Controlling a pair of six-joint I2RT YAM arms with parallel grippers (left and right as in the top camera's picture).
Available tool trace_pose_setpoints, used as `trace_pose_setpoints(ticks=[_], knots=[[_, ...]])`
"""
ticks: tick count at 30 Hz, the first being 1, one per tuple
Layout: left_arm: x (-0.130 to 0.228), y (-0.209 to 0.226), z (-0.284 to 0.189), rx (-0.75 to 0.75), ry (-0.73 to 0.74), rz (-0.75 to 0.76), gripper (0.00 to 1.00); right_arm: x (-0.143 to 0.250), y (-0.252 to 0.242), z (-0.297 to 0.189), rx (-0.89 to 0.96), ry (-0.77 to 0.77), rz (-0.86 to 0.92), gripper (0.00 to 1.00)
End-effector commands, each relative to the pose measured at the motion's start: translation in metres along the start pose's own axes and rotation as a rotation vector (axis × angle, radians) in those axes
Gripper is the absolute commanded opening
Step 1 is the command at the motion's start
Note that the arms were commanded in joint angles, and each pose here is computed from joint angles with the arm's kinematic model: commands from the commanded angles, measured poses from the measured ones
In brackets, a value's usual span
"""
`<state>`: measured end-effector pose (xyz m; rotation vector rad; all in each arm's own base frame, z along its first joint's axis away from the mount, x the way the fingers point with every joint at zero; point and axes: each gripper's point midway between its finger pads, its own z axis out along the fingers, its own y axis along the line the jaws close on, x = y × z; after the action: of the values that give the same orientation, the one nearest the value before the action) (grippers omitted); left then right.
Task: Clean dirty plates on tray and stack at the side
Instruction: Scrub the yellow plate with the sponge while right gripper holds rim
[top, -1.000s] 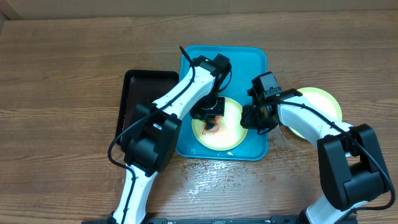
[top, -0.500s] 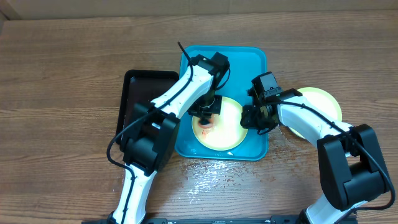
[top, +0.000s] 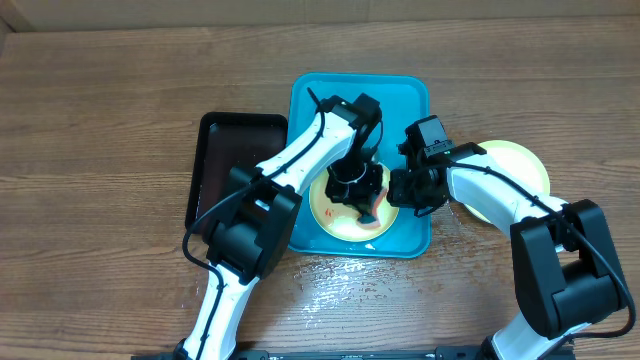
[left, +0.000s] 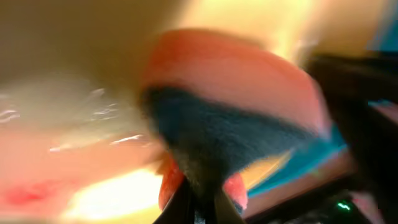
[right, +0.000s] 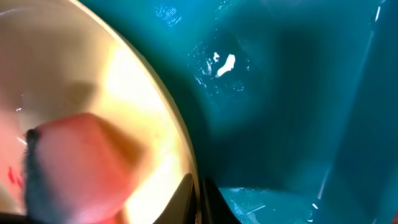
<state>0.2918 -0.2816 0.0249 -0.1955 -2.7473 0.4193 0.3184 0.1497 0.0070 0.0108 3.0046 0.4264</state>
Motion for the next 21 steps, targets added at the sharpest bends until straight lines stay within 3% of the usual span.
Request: trace_pose_setpoints(ticks=[1, 6, 13, 17, 21], knots=[[-0.011, 0.049, -0.007, -0.266, -0.064, -0.004, 0.04, 0.003, -0.003, 0.003, 0.014, 0.011, 0.001, 0.04], [-0.021, 0.099, -0.031, -0.578, -0.165, -0.055, 0.04, 0.003, -0.003, 0.003, 0.014, 0.011, 0.001, 0.04], [-0.037, 0.132, -0.063, -0.815, -0.275, -0.056, 0.04, 0.003, -0.003, 0.003, 0.014, 0.011, 0.001, 0.04], [-0.039, 0.124, -0.059, -0.749, -0.268, -0.055, 0.04, 0.003, -0.003, 0.003, 0.014, 0.010, 0.001, 0.04], [-0.036, 0.085, -0.031, -0.478, -0.191, 0.000, 0.04, 0.003, -0.003, 0.003, 0.014, 0.010, 0.001, 0.04]])
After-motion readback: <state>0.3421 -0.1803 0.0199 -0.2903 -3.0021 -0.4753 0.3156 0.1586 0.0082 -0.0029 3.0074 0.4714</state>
